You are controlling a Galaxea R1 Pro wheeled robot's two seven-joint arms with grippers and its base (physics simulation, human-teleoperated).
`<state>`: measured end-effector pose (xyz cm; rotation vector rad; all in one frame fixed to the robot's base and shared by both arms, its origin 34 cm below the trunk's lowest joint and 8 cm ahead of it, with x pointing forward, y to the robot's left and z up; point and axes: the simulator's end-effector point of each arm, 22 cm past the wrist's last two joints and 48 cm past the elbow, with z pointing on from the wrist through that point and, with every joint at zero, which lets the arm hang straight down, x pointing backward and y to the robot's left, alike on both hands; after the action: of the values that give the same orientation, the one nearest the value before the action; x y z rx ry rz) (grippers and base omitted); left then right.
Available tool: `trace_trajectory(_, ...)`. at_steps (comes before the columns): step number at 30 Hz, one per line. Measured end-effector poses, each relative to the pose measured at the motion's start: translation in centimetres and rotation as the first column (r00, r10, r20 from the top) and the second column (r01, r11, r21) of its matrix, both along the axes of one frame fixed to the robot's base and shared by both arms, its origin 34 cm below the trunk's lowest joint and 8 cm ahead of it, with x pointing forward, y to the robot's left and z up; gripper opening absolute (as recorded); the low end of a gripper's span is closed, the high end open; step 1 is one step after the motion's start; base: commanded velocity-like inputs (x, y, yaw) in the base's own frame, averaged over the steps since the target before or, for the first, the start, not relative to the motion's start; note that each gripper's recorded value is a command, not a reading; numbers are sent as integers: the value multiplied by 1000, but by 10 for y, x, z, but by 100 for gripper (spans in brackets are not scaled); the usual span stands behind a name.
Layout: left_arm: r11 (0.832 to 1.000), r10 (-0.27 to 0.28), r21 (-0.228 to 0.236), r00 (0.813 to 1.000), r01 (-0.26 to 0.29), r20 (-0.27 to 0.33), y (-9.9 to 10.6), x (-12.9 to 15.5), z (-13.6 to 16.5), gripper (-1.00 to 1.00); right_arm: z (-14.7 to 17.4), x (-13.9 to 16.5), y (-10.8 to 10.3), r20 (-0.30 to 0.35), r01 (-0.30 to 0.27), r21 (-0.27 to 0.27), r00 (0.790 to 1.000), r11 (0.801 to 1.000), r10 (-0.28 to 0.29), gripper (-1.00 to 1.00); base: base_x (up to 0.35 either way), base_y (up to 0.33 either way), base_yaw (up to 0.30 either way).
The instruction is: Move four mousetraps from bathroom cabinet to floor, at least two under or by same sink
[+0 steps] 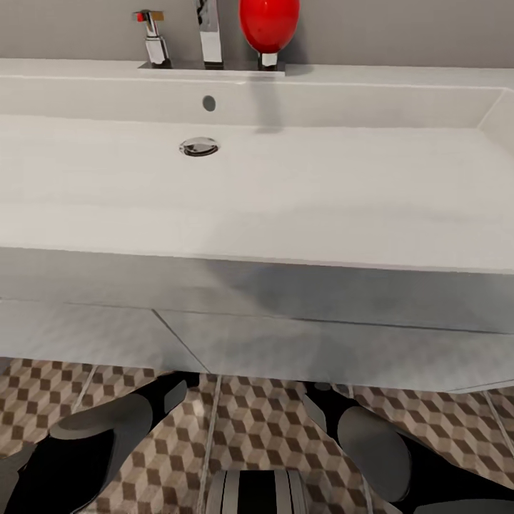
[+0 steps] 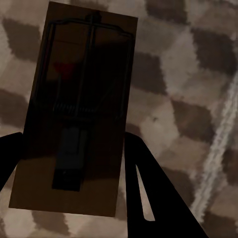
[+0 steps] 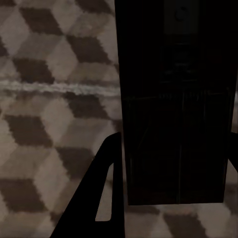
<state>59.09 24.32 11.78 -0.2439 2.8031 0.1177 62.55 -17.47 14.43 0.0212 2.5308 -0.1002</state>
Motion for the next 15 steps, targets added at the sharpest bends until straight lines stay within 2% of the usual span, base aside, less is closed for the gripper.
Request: trace_trajectory(15,1000,8,-5,1000,-8,0,0,1,-1,-100,-1,1,0,3,-7,-4,1000,1000,7,-100,0,0,17)
